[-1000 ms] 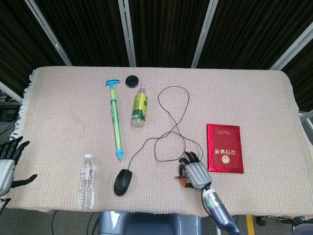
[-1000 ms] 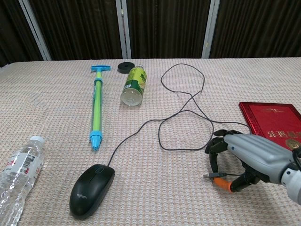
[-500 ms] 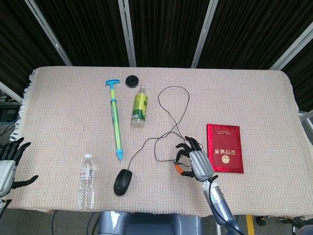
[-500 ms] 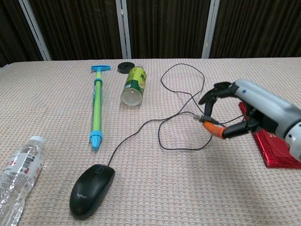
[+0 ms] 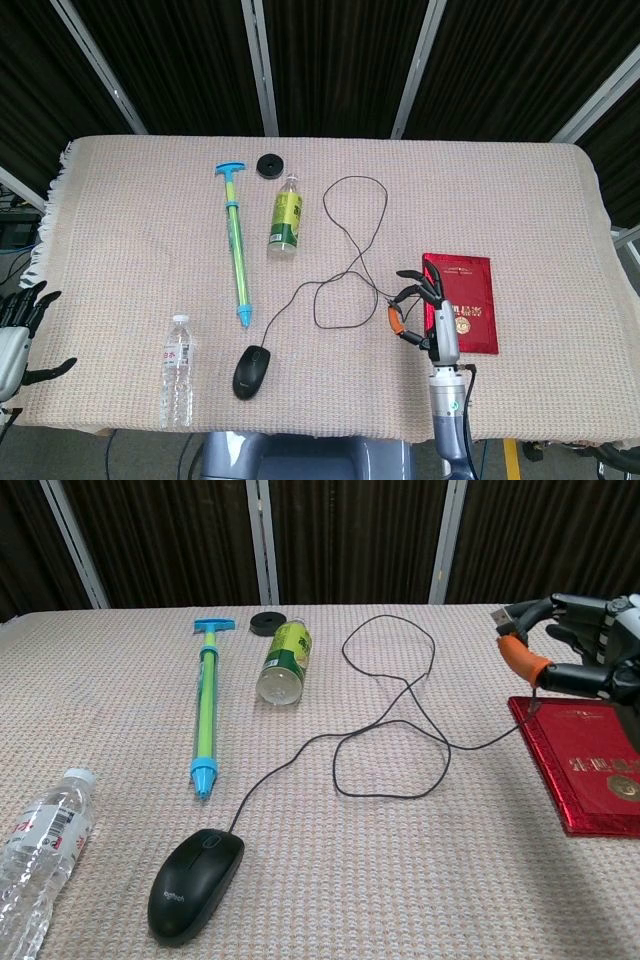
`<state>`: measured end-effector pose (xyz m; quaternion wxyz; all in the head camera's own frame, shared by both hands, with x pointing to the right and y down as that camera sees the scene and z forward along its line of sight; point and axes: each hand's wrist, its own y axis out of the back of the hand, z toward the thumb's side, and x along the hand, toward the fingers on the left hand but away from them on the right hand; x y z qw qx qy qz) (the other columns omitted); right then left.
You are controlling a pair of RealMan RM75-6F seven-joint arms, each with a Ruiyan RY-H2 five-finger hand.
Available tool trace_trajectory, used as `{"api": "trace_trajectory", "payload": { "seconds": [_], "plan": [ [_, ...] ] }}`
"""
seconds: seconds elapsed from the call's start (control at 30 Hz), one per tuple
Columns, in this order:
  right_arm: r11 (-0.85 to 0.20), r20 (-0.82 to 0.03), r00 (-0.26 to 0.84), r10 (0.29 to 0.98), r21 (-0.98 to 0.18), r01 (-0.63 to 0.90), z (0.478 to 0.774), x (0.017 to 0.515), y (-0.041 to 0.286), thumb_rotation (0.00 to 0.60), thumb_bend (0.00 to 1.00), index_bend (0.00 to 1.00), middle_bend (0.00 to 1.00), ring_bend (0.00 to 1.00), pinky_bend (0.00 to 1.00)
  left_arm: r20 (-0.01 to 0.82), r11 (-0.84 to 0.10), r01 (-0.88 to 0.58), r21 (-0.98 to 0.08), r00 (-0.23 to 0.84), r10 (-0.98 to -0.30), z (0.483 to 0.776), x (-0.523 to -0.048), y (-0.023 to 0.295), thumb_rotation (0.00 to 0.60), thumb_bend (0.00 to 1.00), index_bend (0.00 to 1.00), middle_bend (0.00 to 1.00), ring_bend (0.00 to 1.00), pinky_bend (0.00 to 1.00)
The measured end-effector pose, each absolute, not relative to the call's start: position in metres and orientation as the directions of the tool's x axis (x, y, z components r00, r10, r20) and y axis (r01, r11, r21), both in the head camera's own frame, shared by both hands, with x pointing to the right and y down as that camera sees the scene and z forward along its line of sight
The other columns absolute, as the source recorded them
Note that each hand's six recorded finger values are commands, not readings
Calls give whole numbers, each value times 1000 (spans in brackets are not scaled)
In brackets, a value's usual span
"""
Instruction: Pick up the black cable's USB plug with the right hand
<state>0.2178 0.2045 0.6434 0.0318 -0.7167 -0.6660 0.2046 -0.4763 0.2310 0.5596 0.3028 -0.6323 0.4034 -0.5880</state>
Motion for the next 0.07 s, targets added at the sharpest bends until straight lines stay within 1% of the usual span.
{"api": "trace_trajectory", "payload": {
  "seconds": [0.07],
  "plan": [
    [-110, -253, 27, 967, -318, 942, 645, 218, 210, 600, 402, 642, 286, 12, 0, 500, -492, -157, -856, -17, -866, 559, -477, 231, 600, 100, 120, 0, 0, 14]
  ]
}}
